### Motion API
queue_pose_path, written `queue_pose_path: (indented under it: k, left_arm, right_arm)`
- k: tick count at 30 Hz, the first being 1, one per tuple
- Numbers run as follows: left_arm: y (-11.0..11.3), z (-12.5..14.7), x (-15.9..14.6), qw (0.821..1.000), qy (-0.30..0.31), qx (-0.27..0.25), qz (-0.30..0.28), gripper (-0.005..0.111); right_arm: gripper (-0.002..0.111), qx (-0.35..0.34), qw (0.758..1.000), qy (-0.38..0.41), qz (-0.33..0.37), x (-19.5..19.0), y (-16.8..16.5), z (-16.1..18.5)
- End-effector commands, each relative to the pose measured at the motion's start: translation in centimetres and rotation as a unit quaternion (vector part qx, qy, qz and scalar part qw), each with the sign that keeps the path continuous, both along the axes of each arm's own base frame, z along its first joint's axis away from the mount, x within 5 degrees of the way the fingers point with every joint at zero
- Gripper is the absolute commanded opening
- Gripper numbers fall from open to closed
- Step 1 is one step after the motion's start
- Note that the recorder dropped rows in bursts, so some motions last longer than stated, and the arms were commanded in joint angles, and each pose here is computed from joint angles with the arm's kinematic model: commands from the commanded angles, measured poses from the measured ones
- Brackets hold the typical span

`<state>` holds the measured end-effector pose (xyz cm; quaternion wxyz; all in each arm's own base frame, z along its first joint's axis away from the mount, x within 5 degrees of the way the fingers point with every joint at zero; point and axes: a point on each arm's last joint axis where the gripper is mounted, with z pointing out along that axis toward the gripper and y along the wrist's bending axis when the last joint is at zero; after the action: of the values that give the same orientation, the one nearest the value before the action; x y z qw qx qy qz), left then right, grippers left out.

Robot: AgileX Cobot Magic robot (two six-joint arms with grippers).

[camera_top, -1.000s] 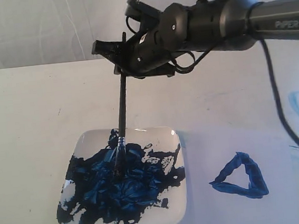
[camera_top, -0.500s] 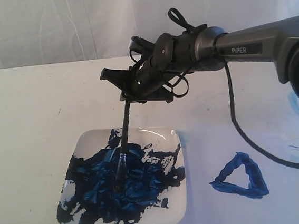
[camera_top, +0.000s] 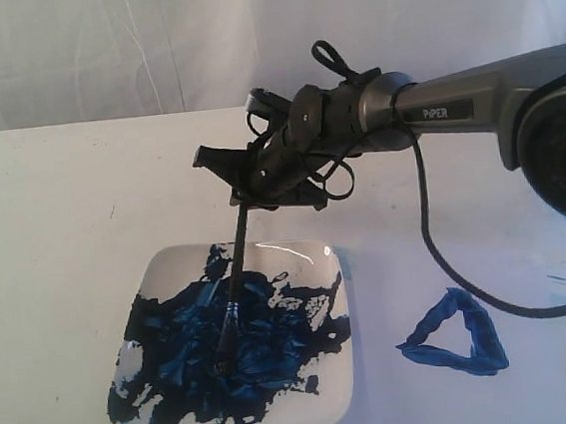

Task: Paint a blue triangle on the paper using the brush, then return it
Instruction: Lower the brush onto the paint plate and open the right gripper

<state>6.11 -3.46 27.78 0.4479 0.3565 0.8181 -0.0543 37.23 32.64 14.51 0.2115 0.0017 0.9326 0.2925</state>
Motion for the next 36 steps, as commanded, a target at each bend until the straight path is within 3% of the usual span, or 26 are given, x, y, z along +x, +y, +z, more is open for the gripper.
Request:
queue_pose_path:
  k: [1, 5, 19, 29, 36]
  left_arm:
    - [0.1, -0.1, -0.1, 1.000, 0.006, -0.008, 0.005, 0.000]
    - [0.1, -0.1, -0.1, 1.000, 0.006, -0.008, 0.005, 0.000]
    - [0.1, -0.1, -0.1, 1.000, 0.006, -0.007, 0.004, 0.000]
    - [0.1, -0.1, -0.1, 1.000, 0.004, -0.006, 0.004, 0.000]
    - [0.0, -0.1, -0.1, 1.000, 0.003, -0.008, 0.004, 0.000]
  right_arm:
    - [0.000, 0.002, 1.000, -0.001, -0.007, 0.3, -0.1, -0.4]
    - [0.004, 0.002, 1.000, -0.002, -0.009, 0.4, -0.1, -0.5]
    - [0.050, 0.000, 1.000, 0.005, -0.006, 0.4, -0.4, -0.2]
    - [0.052, -0.088, 0.994, -0.033, 0.050, -0.1, -4.4, 5.0]
    - [0.051, -0.092, 0.982, -0.148, 0.075, -3.4, -7.3, 10.4]
